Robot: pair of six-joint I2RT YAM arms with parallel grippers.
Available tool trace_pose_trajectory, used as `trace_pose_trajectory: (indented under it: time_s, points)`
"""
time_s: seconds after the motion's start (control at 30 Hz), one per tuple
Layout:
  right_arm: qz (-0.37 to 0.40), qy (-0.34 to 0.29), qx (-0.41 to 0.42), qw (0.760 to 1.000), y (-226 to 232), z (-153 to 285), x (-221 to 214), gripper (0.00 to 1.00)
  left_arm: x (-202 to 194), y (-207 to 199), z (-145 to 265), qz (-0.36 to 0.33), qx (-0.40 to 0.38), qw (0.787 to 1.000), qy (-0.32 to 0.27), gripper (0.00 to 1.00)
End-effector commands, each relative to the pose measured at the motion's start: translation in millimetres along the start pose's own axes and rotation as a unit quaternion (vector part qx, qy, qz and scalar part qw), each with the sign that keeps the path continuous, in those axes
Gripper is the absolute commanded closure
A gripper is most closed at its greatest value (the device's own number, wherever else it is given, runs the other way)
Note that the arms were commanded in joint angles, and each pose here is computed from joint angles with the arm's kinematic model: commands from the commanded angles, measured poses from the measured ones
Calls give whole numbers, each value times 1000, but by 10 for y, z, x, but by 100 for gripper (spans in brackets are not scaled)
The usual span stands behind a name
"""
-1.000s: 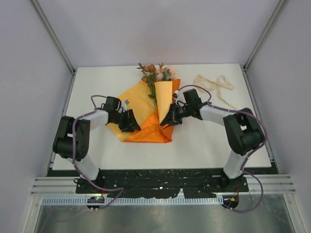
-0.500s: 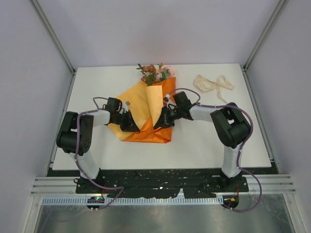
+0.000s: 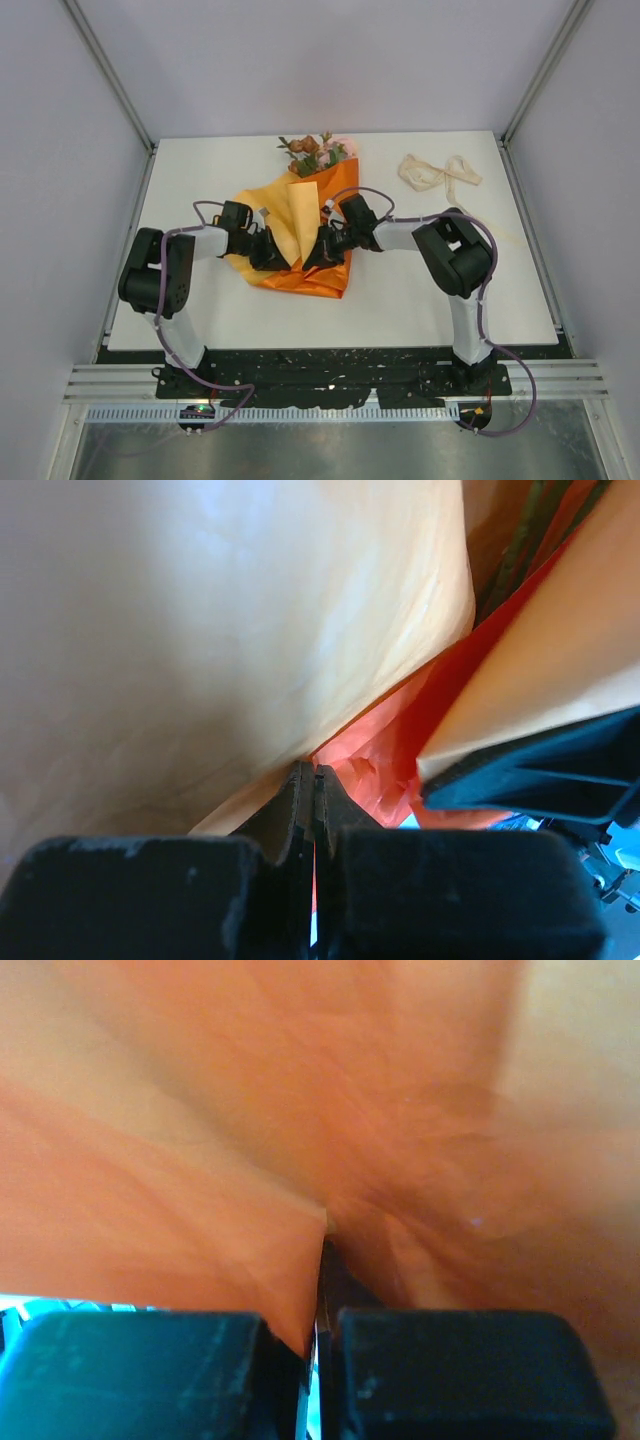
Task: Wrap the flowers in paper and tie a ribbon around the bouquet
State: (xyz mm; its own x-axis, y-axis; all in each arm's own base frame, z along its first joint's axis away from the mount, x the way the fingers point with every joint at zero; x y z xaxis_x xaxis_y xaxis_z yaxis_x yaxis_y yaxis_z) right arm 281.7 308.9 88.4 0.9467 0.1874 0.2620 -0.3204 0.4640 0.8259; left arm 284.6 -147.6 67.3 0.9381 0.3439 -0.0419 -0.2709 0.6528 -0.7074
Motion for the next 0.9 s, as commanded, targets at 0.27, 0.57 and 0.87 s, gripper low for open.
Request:
trace_pose_trajectory:
  time_s: [0.27,0.57,0.87]
  points:
    - [12,10,0,1000,-257,-207,-44,45,135,-49,391,-17,-43,995,-90,52]
    - [52,-1,3,999,-224,-157,-36,10,288,-249,991,-20,-117,975,-187,33]
    - [84,-12,9,996,-97,-125,-1,5,682,-573,1131,-6,-172,956,-240,0]
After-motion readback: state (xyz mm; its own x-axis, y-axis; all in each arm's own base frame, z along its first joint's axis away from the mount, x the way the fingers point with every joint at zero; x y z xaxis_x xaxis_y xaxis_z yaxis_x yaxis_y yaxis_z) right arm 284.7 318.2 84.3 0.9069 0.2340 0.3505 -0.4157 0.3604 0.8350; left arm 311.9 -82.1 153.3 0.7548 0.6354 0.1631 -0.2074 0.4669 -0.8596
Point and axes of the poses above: each gripper's point midway between its finger pads, its own z axis back along the fingers, its own y axis along the line the jaws close on, x = y × z, the point moved 7 cm from there along z, back along the fingers, and after that the axes turned 13 degrees about z, right-handed, at the moved point
